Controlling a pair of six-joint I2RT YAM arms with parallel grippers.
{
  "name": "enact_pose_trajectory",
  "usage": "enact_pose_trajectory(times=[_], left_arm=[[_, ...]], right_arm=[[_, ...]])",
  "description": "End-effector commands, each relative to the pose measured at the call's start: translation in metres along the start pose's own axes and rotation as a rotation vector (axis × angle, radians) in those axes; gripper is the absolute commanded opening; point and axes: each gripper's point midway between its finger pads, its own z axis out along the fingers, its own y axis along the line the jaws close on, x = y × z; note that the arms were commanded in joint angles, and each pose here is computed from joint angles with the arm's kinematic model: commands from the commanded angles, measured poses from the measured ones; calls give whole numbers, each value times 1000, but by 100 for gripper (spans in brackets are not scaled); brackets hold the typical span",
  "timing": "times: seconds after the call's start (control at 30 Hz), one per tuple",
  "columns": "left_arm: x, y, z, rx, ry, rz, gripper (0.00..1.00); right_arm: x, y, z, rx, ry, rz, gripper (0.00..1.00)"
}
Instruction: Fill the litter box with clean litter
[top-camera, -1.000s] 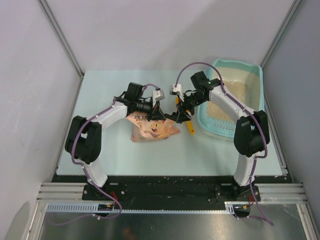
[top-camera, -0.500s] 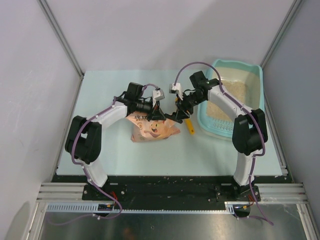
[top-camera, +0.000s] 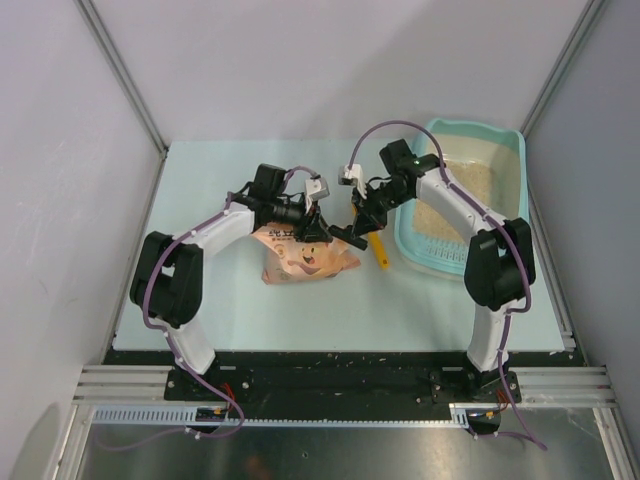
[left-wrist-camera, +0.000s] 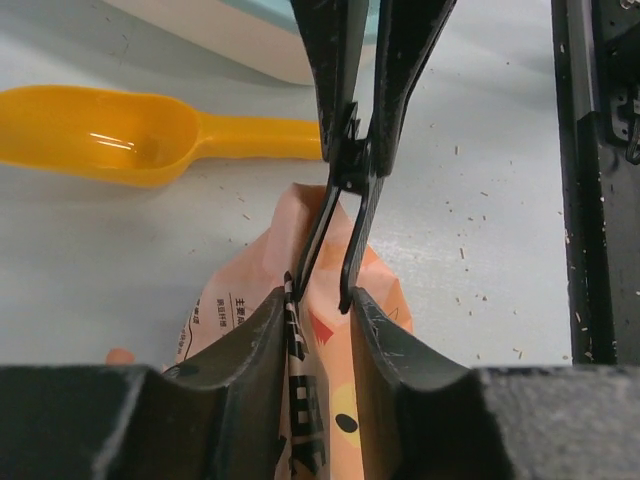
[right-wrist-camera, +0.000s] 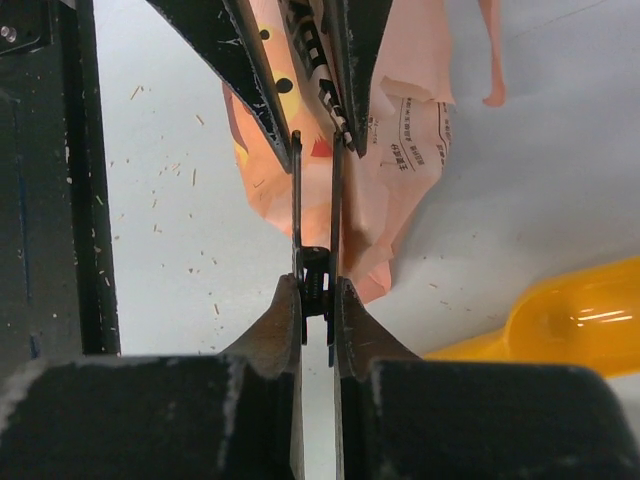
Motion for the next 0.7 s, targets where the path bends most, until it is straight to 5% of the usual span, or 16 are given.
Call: enact_pose_trajectory(times=[0.0,0.2,0.33,0.67], left_arm=[[-15,-1,-4,-3,-20,22,36],[-7,2,-8,-26,-4,29,29],[-8,0,-7,-14,-9,33,10],[-13,-1,-8,-8,-18,36,2]], right_arm=[[-23,1,-28,9,-40,-80,0],[-24,4,-57,26,-30,-111,0],[-15,1,-55,40,30,-182,0],[-11,-12,-33,21,93,-254,0]])
